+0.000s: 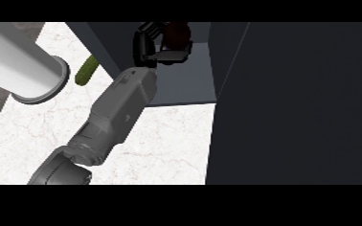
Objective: Pick up the wine, place it into the cabinet and close the cabinet
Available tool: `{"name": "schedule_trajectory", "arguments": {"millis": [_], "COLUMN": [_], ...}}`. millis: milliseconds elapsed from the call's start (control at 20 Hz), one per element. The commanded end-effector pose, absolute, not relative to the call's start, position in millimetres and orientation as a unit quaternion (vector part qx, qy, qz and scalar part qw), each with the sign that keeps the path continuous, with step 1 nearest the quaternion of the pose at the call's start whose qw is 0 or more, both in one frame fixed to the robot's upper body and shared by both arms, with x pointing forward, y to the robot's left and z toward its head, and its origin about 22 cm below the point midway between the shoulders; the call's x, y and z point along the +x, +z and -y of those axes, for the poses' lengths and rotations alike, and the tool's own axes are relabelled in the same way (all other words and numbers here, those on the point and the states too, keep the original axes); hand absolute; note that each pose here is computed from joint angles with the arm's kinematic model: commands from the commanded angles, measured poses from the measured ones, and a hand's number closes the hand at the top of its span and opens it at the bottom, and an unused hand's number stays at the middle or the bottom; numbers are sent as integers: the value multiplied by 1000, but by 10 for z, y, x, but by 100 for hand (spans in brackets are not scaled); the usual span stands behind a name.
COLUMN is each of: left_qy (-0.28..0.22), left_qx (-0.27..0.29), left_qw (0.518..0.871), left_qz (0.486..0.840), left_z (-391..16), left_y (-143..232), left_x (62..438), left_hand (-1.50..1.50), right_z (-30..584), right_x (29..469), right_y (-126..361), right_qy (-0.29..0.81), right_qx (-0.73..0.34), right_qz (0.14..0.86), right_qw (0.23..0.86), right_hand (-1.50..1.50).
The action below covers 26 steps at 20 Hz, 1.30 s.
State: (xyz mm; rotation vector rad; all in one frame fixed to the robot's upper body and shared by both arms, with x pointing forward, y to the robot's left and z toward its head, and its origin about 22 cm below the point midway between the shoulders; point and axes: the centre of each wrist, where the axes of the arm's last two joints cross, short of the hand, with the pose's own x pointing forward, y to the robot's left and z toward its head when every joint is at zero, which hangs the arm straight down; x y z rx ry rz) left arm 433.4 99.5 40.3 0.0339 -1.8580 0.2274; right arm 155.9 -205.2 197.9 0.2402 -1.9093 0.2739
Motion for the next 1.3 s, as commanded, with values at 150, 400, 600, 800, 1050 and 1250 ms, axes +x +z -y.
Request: {"name": "schedule_trajectory", "arguments": {"millis": [150,400,600,800,1050,1250], "left_qy": [106,91,79,69,39,51], "left_qx": [38,66,85,95,119,127], "left_qw": [604,612,610,610,619,609], "left_qz": [789,783,784,784,775,782], "left_z": [-1019,-1187,-1119,-1223,-1222,-1315], "left_y": [339,328,379,330,60,80], "left_x": [4321,4351,4366,4360,4219,4243], "left_hand": [150,-150,-150,-150,-150,-150], "right_z": [2081,2108,2083,2040,2107,2075], "right_x": [1454,1355,1462,1516,1450,1460], "right_y": [2047,2043,2040,2008,1973,2024], "right_qy": [121,124,126,119,118,132], "right_qx": [118,119,114,120,115,117], "right_qz": [816,817,823,817,816,822], "right_qw": [552,551,542,551,554,542], "right_hand": [-150,-150,-150,-150,-150,-150]}}
